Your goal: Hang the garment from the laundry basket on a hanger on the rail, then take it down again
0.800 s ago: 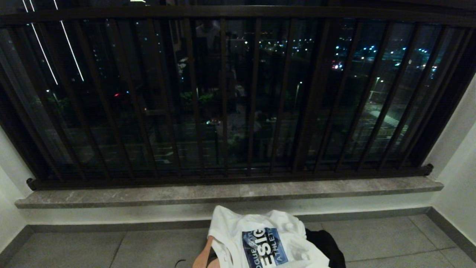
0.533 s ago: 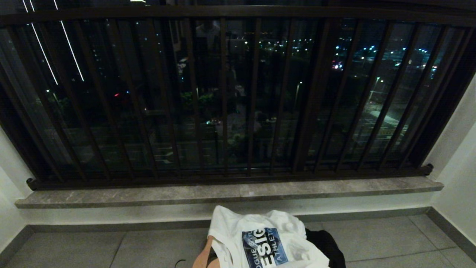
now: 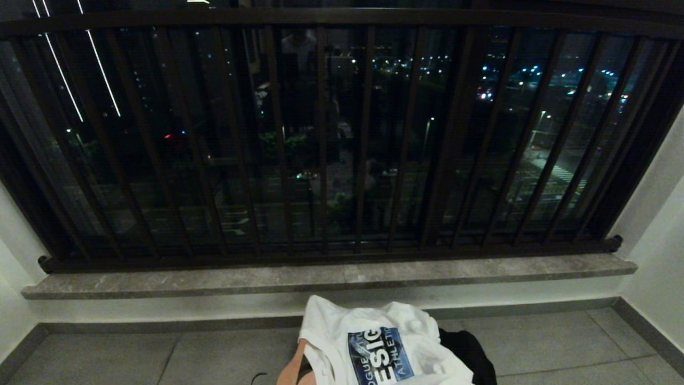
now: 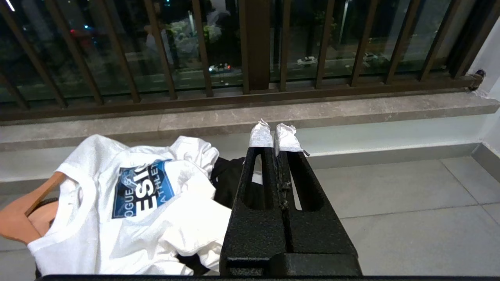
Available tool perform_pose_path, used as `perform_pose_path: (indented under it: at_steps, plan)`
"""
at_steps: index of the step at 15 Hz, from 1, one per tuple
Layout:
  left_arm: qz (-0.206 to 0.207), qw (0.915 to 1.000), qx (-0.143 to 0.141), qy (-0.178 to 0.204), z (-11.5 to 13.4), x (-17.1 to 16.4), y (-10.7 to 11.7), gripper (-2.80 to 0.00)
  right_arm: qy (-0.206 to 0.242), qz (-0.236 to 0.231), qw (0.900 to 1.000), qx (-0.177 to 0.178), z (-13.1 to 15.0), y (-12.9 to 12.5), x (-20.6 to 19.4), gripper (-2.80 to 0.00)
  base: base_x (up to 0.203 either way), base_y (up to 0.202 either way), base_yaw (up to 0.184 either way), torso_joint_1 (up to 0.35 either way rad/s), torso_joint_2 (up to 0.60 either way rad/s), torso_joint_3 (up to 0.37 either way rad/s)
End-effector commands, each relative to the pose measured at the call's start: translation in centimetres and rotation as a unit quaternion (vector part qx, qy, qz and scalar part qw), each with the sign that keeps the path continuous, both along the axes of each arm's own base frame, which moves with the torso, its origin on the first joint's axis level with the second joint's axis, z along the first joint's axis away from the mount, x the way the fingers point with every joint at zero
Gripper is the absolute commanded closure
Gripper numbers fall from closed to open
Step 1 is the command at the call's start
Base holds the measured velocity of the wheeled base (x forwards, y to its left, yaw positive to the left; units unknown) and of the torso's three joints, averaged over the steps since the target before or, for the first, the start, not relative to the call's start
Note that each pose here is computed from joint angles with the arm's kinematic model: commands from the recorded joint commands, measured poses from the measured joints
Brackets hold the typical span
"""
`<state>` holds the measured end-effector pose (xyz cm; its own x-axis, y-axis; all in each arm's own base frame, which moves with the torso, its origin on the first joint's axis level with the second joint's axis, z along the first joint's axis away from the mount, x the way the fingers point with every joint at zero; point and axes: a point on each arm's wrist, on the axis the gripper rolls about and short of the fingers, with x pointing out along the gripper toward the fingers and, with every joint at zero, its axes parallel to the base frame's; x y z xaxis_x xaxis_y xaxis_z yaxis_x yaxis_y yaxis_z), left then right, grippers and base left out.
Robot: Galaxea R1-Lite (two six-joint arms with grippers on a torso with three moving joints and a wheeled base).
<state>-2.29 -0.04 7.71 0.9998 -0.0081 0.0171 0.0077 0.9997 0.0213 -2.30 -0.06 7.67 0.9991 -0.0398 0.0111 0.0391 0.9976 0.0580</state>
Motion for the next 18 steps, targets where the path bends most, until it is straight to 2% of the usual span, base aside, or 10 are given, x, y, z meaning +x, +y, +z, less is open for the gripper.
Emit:
perform_pose_path:
  at_steps: [1, 6, 18]
  plan:
    - [0.0, 1.0, 0.0, 0.0, -0.04, 0.0, 0.0, 0.0, 0.0, 0.0, 1.0, 0.0, 0.01, 0.0, 0.0, 0.0, 0.0, 0.0, 0.0, 0.0, 0.0, 0.0]
    - [0.0, 1.0, 0.0, 0.0, -0.04, 0.0, 0.0, 0.0, 0.0, 0.0, 1.0, 0.0, 0.01, 0.0, 0.0, 0.0, 0.0, 0.0, 0.0, 0.001, 0.0, -0.043]
    - [0.0, 1.0, 0.0, 0.0, -0.04, 0.01, 0.0, 0.0, 0.001, 0.0, 1.0, 0.0, 0.0, 0.0, 0.0, 0.0, 0.0, 0.0, 0.0, 0.001, 0.0, -0.19]
